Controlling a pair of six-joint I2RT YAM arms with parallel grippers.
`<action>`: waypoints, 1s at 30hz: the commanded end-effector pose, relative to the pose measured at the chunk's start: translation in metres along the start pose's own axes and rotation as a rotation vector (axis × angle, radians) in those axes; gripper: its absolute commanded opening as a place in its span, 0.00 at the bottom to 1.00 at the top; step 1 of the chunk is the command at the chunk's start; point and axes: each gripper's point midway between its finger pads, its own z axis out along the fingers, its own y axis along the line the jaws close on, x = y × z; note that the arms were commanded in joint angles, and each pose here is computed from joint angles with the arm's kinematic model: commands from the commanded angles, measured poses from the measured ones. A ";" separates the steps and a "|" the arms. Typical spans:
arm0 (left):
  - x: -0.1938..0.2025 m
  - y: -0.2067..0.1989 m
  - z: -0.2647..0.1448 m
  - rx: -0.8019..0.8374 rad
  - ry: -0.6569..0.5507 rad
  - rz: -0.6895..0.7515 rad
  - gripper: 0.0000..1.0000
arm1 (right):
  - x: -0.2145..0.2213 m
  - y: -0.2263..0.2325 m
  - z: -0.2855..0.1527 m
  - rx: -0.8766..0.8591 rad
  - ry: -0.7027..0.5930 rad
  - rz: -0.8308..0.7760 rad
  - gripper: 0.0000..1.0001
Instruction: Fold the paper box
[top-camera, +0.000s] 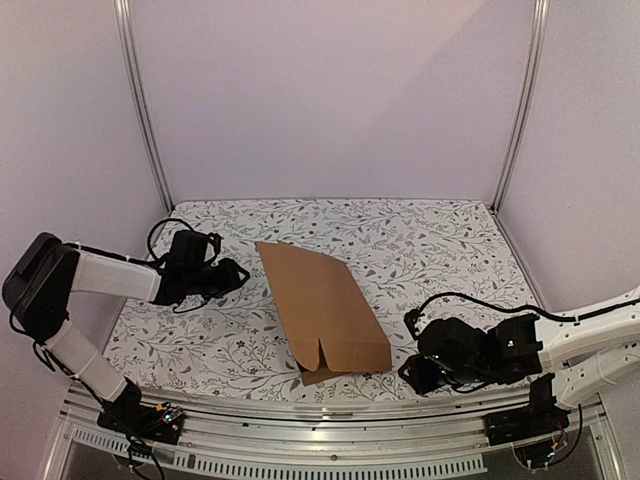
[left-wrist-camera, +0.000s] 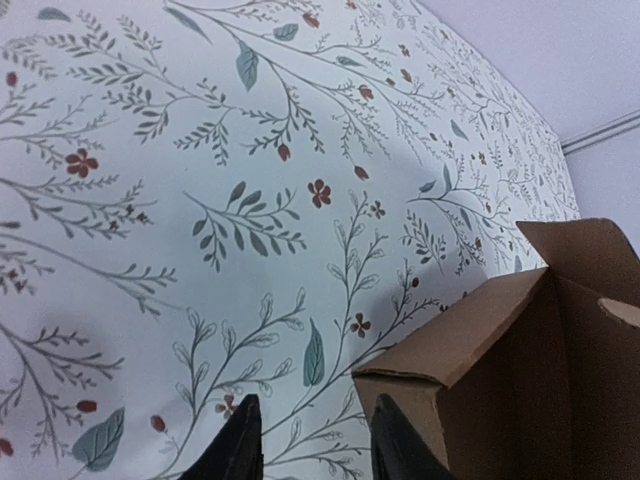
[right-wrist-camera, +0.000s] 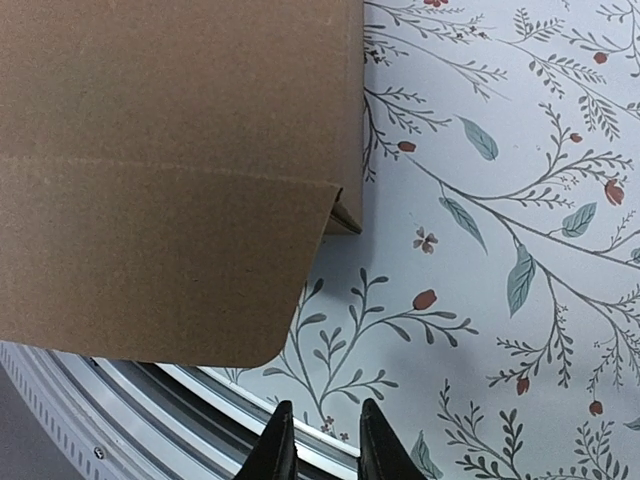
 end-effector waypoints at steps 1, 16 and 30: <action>-0.034 -0.031 0.024 0.203 -0.049 -0.070 0.32 | -0.001 0.005 0.003 -0.043 -0.032 0.083 0.18; -0.011 -0.041 0.096 0.422 0.100 -0.175 0.00 | -0.012 0.018 0.027 -0.078 -0.099 0.198 0.00; 0.027 -0.036 0.080 0.472 0.187 -0.145 0.00 | -0.021 0.016 0.044 -0.013 -0.152 0.242 0.00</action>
